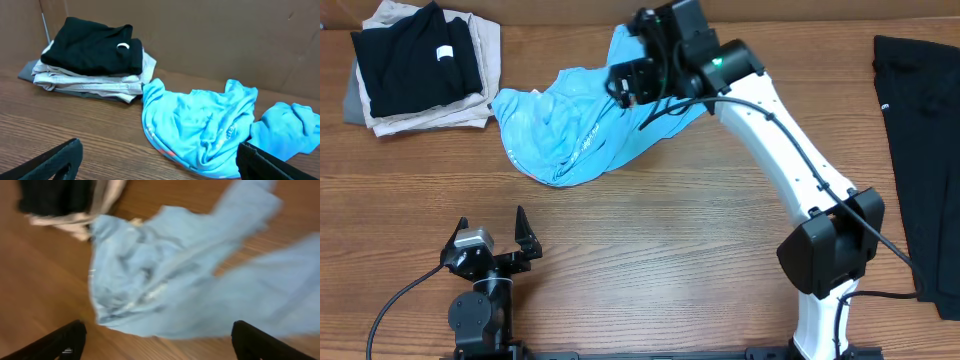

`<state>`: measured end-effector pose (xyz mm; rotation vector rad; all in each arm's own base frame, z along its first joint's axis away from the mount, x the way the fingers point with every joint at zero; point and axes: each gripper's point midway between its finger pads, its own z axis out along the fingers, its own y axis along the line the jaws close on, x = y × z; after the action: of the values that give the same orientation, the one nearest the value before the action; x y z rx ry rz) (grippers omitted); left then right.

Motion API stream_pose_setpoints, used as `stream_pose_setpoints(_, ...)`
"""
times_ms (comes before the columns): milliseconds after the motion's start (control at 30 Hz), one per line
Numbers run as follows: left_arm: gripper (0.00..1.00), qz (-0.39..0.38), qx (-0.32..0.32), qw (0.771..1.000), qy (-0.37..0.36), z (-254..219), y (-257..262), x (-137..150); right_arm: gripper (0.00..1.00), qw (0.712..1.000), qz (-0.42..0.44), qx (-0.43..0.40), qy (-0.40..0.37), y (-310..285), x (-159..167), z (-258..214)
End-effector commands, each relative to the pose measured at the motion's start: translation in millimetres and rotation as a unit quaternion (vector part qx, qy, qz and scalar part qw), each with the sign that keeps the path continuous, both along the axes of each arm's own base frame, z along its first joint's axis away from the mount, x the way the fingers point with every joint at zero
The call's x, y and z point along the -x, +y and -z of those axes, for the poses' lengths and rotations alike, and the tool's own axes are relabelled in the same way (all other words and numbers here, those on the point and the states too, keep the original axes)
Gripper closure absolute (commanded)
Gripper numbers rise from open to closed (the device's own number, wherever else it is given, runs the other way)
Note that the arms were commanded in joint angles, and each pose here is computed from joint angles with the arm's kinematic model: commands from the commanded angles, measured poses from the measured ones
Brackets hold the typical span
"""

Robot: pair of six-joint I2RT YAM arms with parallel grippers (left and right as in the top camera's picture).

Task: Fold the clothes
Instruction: 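Drag the light-blue T-shirt leftward onto the table center with the right gripper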

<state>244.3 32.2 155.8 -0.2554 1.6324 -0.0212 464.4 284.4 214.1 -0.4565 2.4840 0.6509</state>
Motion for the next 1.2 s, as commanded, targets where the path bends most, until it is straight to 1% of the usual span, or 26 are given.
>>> stream_pose_setpoints(0,0.0,0.001,-0.013,1.0,-0.002,-1.0,0.6,0.3,0.0,0.988,0.151,0.02,-0.005,-78.6,-32.2,-18.3)
stream_pose_setpoints(33,0.0,0.001,-0.013,1.0,-0.002,-1.0,0.6,0.3,0.0,0.984,0.176,0.022,0.004,-97.7,-37.1,-15.9)
stream_pose_setpoints(133,0.0,0.001,-0.013,1.0,-0.002,-0.9,0.6,0.3,0.0,0.978,0.207,0.007,0.022,-137.2,-47.3,-12.5)
stream_pose_setpoints(233,0.0,0.001,-0.013,1.0,-0.002,-1.0,0.6,0.3,0.0,0.976,0.213,-0.02,0.036,-156.6,-52.0,-12.1)
stream_pose_setpoints(333,0.0,0.001,-0.013,1.0,-0.002,-0.9,0.6,0.3,0.0,0.973,0.225,-0.029,0.042,-165.8,-60.2,-3.1)
stream_pose_setpoints(467,0.0,0.001,-0.013,1.0,-0.002,-1.0,0.6,0.3,0.0,0.972,0.228,-0.039,0.036,-157.3,-81.5,21.6)
stream_pose_setpoints(667,0.0,0.001,-0.013,1.0,-0.002,-1.0,0.6,0.3,0.0,0.978,0.204,-0.042,0.028,-123.2,-105.5,65.7)
stream_pose_setpoints(767,0.0,0.001,-0.013,1.0,-0.002,-0.9,0.6,0.3,0.0,0.976,0.217,-0.022,0.025,-110.9,-115.6,96.1)
stream_pose_setpoints(900,0.0,0.001,-0.013,1.0,-0.002,-1.0,0.6,0.3,0.0,0.967,0.252,0.048,0.008,-111.7,-123.9,137.5)
stream_pose_setpoints(967,0.0,0.001,-0.013,1.0,-0.002,-1.0,0.6,0.3,0.0,0.962,0.263,0.069,-0.003,-111.9,-127.5,149.6)
stream_pose_setpoints(1067,0.0,0.001,-0.013,1.0,-0.002,-0.9,0.6,0.3,0.0,0.96,0.268,0.077,-0.014,-109.9,-132.9,159.8)
stream_pose_setpoints(1133,0.0,0.001,-0.013,1.0,-0.002,-1.0,0.6,0.3,0.04,0.96,0.268,0.077,-0.012,-109.6,-134.3,168.2)
stream_pose_setpoints(1167,0.0,0.001,-0.013,1.0,-0.002,-1.0,0.6,0.3,0.08,0.96,0.268,0.08,-0.008,-109.8,-134.0,175.4)
